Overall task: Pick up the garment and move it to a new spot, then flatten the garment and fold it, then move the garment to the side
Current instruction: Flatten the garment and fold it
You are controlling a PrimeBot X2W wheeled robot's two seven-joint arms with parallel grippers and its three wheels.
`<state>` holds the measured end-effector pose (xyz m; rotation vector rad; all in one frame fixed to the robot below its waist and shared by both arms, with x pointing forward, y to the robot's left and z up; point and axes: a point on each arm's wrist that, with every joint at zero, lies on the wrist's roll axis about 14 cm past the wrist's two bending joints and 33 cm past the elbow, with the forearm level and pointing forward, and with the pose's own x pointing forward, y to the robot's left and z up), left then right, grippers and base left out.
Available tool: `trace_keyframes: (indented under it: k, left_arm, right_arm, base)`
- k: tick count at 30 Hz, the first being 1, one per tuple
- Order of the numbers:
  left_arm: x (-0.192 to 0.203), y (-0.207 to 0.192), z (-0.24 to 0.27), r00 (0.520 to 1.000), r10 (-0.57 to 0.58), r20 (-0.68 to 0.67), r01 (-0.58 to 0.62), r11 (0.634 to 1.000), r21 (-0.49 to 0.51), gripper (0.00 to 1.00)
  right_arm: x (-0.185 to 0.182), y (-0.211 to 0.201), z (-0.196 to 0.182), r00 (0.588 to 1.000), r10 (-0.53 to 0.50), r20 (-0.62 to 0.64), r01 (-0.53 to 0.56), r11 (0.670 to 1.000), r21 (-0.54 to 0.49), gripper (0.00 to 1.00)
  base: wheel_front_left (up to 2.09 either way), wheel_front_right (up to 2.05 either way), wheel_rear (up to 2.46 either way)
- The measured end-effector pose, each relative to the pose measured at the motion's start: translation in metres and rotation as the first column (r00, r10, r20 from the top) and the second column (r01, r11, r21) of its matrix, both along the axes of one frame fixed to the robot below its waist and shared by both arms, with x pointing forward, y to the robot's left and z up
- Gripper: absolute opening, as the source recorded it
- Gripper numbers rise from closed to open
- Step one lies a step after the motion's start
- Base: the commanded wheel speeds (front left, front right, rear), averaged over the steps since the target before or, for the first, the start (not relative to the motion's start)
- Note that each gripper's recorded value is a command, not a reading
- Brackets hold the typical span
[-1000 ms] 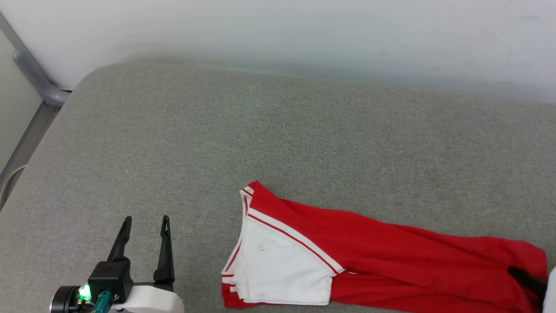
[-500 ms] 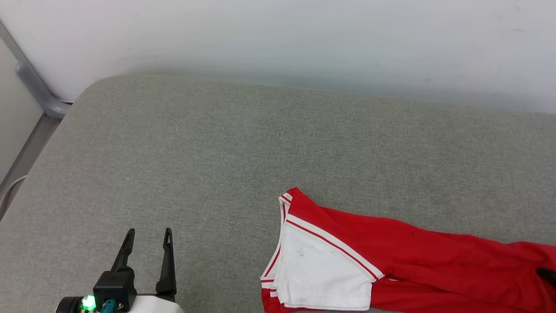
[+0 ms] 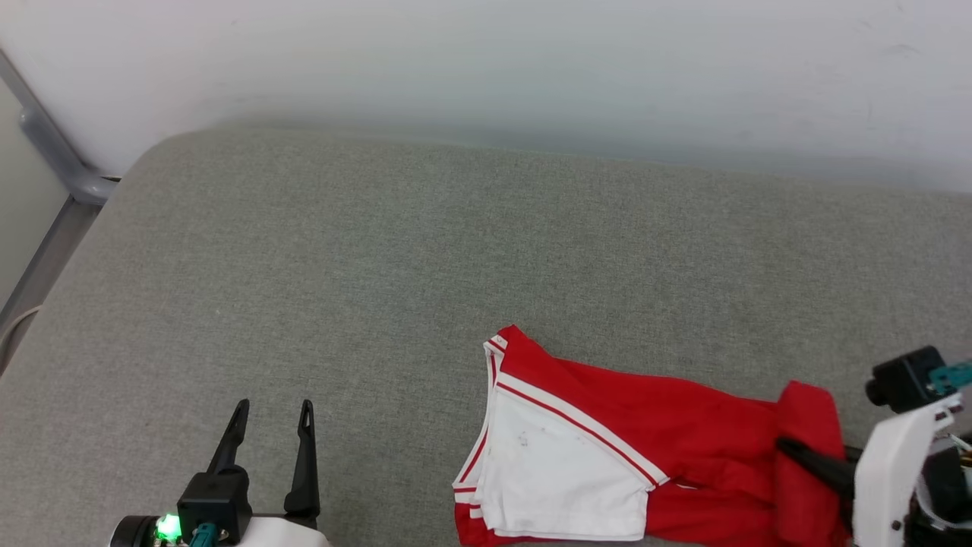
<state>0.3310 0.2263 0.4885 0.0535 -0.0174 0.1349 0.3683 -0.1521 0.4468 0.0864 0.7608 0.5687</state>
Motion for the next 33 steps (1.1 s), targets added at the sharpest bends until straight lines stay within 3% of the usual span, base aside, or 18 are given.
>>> trace_keyframes:
  k: [5, 6, 11, 13, 18, 27, 33]
  left_arm:
    - [0.002, 0.001, -0.001, 1.000, 0.000, -0.005, 0.000, 1.000, 0.002, 1.00]
    - [0.004, 0.001, -0.002, 1.000, -0.004, -0.007, 0.004, 1.000, 0.004, 1.00]
    - [0.007, 0.004, -0.002, 1.000, 0.006, -0.010, -0.006, 1.000, 0.004, 1.00]
    - [0.007, 0.006, -0.005, 1.000, 0.014, -0.021, -0.014, 1.000, 0.003, 1.00]
    - [0.009, 0.009, -0.006, 0.999, 0.024, -0.023, -0.024, 1.000, 0.003, 1.00]
    - [0.016, 0.011, -0.010, 0.999, 0.033, -0.038, -0.033, 0.999, -0.002, 1.00]
    - [0.018, 0.009, -0.016, 0.998, 0.030, -0.056, -0.031, 1.000, -0.005, 1.00]
  right_arm:
    - [0.005, 0.048, 0.008, 0.990, 0.139, 0.037, -0.139, 0.990, -0.009, 0.00]
    - [0.008, 0.075, 0.011, 0.974, 0.219, 0.053, -0.218, 0.976, -0.019, 0.00]
    - [0.015, 0.112, 0.012, 0.941, 0.329, 0.076, -0.326, 0.944, -0.050, 0.00]
    - [0.018, 0.140, 0.006, 0.911, 0.405, 0.079, -0.399, 0.914, -0.073, 0.00]
    - [0.022, 0.160, -0.011, 0.888, 0.458, 0.048, -0.450, 0.885, -0.116, 0.00]
    - [0.032, 0.185, -0.045, 0.883, 0.468, -0.015, -0.467, 0.877, -0.115, 0.00]
    - [0.025, 0.195, -0.063, 0.862, 0.502, -0.063, -0.506, 0.853, -0.129, 0.00]
  base:
    - [0.00, 0.00, 0.00]
    - [0.00, 0.00, 0.00]
    - [0.00, 0.00, 0.00]
    - [0.00, 0.00, 0.00]
    - [0.00, 0.00, 0.00]
    - [0.00, 0.00, 0.00]
    - [0.00, 0.00, 0.00]
